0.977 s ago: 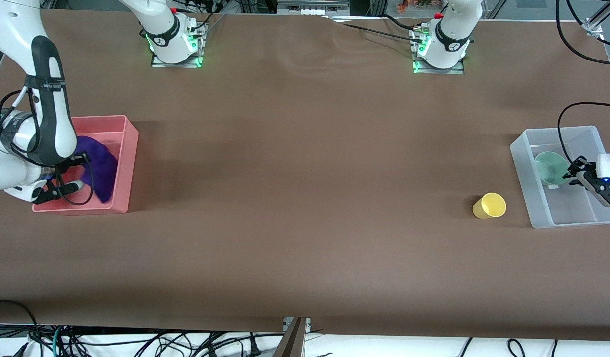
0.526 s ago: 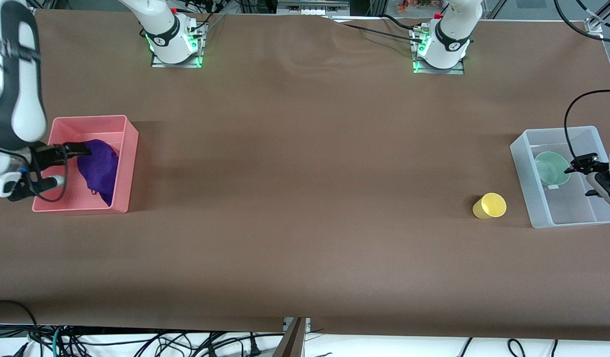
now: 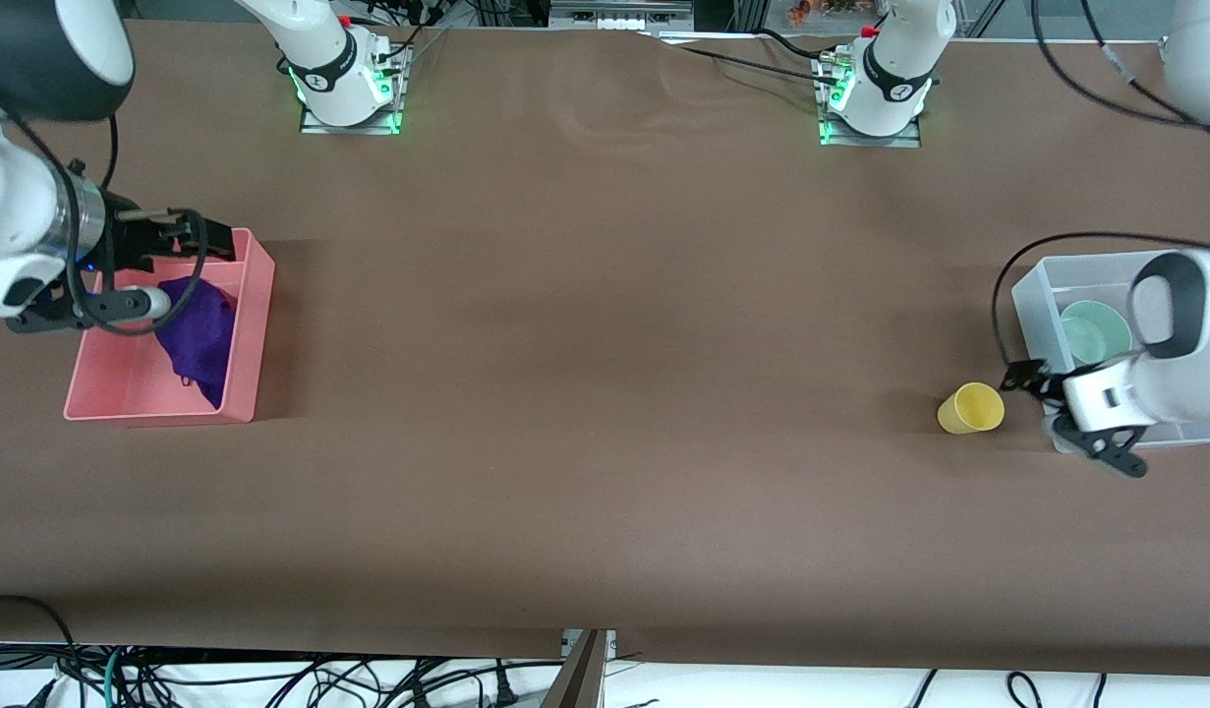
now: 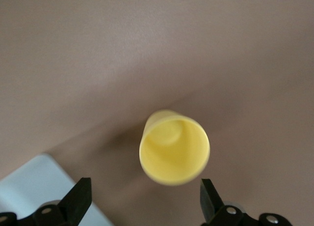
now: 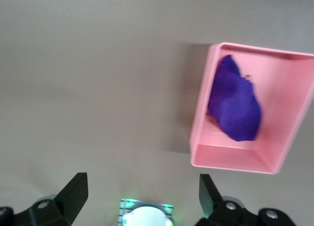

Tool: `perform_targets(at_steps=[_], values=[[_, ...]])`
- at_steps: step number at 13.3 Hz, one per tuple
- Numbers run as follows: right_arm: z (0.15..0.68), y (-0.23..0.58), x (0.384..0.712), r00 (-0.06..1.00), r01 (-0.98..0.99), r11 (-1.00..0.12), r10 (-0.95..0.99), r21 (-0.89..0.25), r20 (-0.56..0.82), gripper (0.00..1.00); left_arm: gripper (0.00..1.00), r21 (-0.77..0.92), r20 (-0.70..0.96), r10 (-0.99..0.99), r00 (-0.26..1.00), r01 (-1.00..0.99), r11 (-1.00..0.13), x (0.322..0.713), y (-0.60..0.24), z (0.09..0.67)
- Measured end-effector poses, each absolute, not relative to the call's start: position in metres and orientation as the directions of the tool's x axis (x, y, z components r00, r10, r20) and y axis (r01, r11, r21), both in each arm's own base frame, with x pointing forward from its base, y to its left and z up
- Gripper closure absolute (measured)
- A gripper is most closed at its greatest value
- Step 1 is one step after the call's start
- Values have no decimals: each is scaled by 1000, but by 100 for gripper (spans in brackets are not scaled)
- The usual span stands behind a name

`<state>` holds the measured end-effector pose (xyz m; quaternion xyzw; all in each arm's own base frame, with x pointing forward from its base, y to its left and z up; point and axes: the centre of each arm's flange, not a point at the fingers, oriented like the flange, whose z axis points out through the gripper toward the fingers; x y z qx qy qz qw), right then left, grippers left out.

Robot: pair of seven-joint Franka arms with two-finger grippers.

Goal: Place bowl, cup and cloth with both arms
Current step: 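Raise the right gripper while the left gripper grasps the yellow cup, then place the yellow cup into the green bowl with the left gripper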

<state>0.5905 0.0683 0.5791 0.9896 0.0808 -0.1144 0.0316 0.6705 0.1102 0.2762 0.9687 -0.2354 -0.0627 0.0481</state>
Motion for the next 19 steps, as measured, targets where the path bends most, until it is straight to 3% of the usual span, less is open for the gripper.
perform_targets(at_steps=[2, 4, 8, 9, 13, 16, 19], values=[[599, 58, 586, 970, 156, -984, 137, 84, -200, 0, 21, 128, -79, -450, 890, -438, -890, 675, 113, 238], [620, 52, 581, 980, 142, -986, 128, 84, -152, 0, 47, 141, -84, -444, 892, -431, -891, 673, 116, 216], [640, 40, 572, 982, 157, -985, 148, 69, -117, 0, 90, 136, -77, -443, 893, -431, -892, 676, 117, 221], [638, 40, 571, 979, 162, -985, 152, 65, -132, 0, 97, 137, -82, -443, 893, -430, -892, 676, 118, 226], [628, 45, 569, 971, 173, -983, 160, 59, -179, 0, 96, 143, -152, -447, 882, -428, -893, 668, 121, 301], [625, 49, 571, 969, 180, -982, 166, 58, -185, 0, 96, 30, -222, -513, 829, -520, -853, 651, 149, 382], [625, 50, 571, 969, 182, -982, 168, 58, -183, 0, 96, 0, -276, -564, 778, -587, -810, 626, 229, 395]])
